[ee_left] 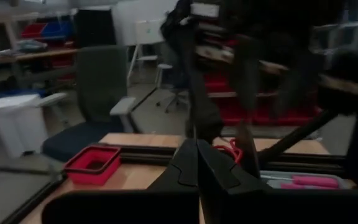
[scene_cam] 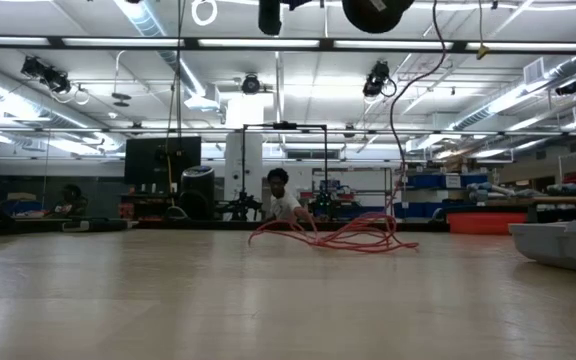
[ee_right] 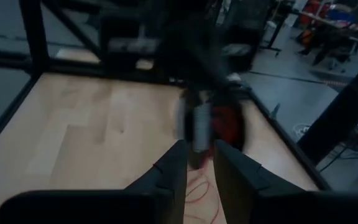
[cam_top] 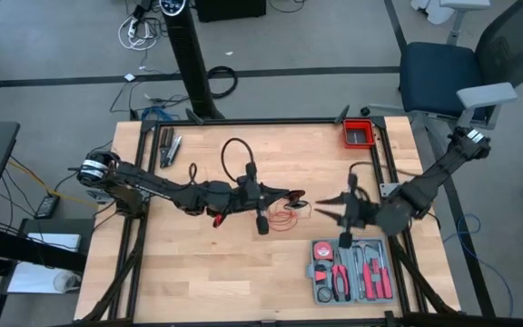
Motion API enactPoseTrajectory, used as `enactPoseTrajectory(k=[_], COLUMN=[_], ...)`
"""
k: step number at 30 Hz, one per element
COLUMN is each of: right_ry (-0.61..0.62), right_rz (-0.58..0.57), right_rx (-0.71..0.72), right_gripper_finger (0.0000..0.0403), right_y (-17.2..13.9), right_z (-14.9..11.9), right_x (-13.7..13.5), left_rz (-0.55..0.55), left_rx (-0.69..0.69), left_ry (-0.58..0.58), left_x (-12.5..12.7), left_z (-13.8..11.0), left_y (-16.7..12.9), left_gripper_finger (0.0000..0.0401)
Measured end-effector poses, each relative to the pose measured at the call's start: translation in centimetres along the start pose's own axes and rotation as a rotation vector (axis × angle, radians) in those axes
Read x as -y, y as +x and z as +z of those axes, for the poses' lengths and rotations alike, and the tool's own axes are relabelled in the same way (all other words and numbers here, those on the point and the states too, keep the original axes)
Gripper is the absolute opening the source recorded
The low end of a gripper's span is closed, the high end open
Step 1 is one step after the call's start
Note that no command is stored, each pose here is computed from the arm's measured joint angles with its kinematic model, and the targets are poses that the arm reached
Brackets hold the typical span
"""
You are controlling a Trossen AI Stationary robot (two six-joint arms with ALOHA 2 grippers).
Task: Coil cords
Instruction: Coil the wire
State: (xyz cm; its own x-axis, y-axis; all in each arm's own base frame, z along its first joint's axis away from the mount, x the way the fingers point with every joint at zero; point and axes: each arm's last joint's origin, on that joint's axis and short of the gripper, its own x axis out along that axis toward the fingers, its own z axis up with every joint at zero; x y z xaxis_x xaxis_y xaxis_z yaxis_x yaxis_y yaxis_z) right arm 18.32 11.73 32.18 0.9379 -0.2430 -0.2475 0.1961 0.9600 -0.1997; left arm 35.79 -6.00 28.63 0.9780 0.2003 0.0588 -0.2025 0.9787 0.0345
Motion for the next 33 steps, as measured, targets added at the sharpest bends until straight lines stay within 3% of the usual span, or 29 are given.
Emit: enactPoseTrajectory(k=[7,15,25,33], right_ry=[0.054,0.045,0.114,0.123], right_rz=[0.061,0.135,0.295,0.331], right_rx=[0.031,0.027,0.074,0.073], right_gripper_finger=[0.0075,0.0075,0.0075,0.0073], right_y=[-0.3,3.6,6.4,6.5], right_z=[1.0,-0.8,-2.4,-2.5], right_x=[2.8,4.6,8.7,9.2], left_rz=[-0.008,-0.048,-0.032,-0.074], left_rx=[0.119,0.251,0.246,0.144], left_ry=[0.025,-0.003,-0.045,-0.109], left_x=[-1.7,-3.5,-4.3,-5.3], left_z=[-2.5,-3.4,-3.5,-4.6], left_y=[-1.4,-2.5,-2.3,-1.8], left_gripper_finger=[0.0000,0.0000,0.0000,0.0000])
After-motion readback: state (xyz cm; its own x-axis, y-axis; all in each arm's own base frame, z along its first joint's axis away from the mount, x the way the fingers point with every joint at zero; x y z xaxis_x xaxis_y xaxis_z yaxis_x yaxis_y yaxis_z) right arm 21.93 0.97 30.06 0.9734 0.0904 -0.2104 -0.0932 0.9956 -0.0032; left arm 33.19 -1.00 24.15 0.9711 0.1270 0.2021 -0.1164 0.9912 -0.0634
